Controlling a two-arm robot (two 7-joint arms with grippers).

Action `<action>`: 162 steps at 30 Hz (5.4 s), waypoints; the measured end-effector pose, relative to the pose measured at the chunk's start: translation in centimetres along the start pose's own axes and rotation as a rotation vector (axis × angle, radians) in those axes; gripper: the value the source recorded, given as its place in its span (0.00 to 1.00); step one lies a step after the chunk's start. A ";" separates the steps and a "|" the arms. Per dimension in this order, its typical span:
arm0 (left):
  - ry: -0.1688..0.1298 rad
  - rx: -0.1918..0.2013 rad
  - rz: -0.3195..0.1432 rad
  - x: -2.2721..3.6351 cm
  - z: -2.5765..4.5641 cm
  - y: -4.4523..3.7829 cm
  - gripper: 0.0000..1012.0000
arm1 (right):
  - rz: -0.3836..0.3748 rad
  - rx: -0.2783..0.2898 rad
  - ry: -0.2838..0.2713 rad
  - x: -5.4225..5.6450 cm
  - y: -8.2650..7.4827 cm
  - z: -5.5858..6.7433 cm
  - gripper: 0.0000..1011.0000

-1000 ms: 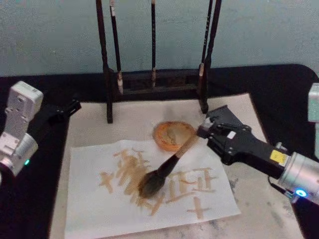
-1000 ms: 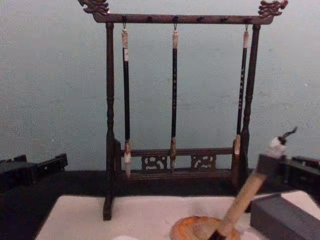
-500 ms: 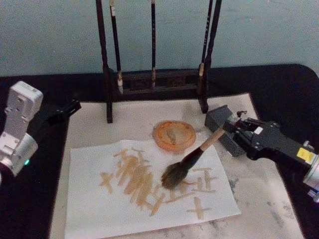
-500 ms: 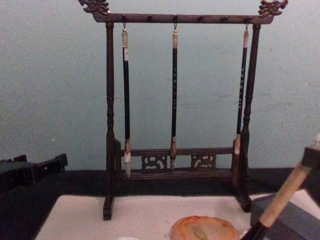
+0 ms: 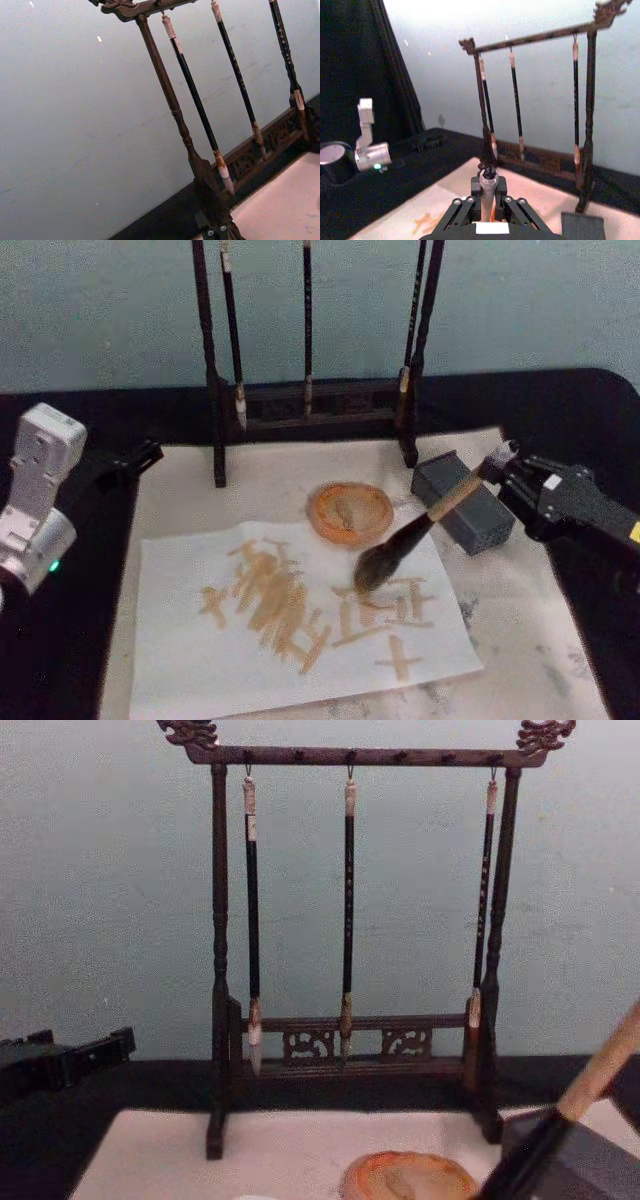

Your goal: Pick up the brush from the inkstone, write on the paper, then place the brush back to its original position.

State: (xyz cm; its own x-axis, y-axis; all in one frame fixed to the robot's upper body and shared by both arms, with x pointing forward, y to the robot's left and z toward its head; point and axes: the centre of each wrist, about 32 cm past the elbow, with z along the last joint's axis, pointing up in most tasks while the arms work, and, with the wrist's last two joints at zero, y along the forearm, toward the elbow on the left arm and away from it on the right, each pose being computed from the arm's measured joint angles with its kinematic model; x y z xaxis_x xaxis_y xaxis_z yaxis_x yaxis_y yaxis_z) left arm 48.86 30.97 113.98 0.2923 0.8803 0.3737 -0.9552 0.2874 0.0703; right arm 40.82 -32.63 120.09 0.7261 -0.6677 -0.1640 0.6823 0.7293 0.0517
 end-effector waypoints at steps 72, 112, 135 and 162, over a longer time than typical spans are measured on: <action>0.000 0.000 0.000 0.00 0.00 0.00 0.99 | -0.005 0.048 0.073 0.4 0.7 -1.4 0.17; 0.000 0.000 0.000 0.00 0.00 0.00 0.99 | 0.050 -0.029 0.111 0.0 3.2 -3.5 0.17; 0.000 0.000 0.000 0.00 0.00 0.00 0.99 | 0.042 0.032 0.160 1.3 1.8 -2.0 0.17; 0.000 0.000 0.000 0.00 0.00 0.00 0.99 | -0.030 0.152 0.368 6.8 4.5 -1.3 0.17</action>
State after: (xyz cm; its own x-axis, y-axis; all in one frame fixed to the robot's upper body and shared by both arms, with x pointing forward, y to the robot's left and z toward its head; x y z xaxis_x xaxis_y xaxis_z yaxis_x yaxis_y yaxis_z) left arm 48.86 30.97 113.98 0.2923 0.8803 0.3737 -0.9552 0.2873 0.0703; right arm 48.70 -33.72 117.93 0.6456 -0.5698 -0.5084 0.7274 0.6616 0.1822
